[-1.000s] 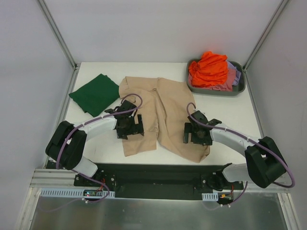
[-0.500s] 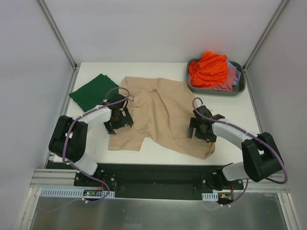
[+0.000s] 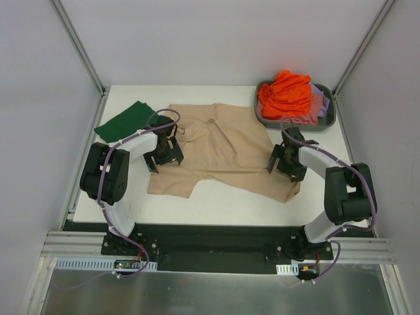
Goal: Fold and stack the t-shirts
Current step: Flatten out the tshirt
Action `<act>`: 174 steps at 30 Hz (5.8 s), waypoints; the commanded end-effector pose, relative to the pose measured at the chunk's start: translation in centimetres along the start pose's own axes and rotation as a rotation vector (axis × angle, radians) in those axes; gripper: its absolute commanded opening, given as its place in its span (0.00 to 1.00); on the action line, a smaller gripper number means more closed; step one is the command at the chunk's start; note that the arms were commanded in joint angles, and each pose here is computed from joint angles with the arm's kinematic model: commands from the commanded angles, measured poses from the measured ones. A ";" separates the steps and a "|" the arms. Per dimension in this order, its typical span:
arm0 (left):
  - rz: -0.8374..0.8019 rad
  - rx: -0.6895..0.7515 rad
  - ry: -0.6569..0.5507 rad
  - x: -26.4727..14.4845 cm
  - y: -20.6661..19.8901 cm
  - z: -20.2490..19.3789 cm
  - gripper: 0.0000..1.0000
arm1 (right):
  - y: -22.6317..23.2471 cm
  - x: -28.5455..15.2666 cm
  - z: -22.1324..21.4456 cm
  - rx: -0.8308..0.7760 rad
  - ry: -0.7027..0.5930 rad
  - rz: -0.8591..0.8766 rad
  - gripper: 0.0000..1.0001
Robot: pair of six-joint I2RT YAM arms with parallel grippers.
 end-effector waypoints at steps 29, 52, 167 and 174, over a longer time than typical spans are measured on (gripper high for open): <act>-0.224 -0.037 -0.165 -7.1 4.6 -4.2 0.99 | -7.4 -7.9 -6.5 0.209 -0.215 0.128 0.96; 0.064 -0.320 -0.105 -3.1 10.6 -8.5 0.56 | -7.8 -6.3 -7.8 0.145 -0.225 0.135 0.96; -0.359 -0.197 -0.328 -8.1 8.4 -5.1 0.00 | -7.0 -10.1 -5.1 0.257 -0.526 0.332 0.00; -0.678 -0.210 -0.668 -21.3 8.2 -2.9 0.00 | -7.5 -19.6 -2.6 0.272 -0.772 0.371 0.00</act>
Point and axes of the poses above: each gripper's point midway between its finger pads, its own x axis out along the fingers, its own y axis along the line the jaws close on, z = x × y, the point moved 10 cm from there along -x, back along the fingers, and after that the axes turned 3 degrees about -x, right-handed, at the moved point
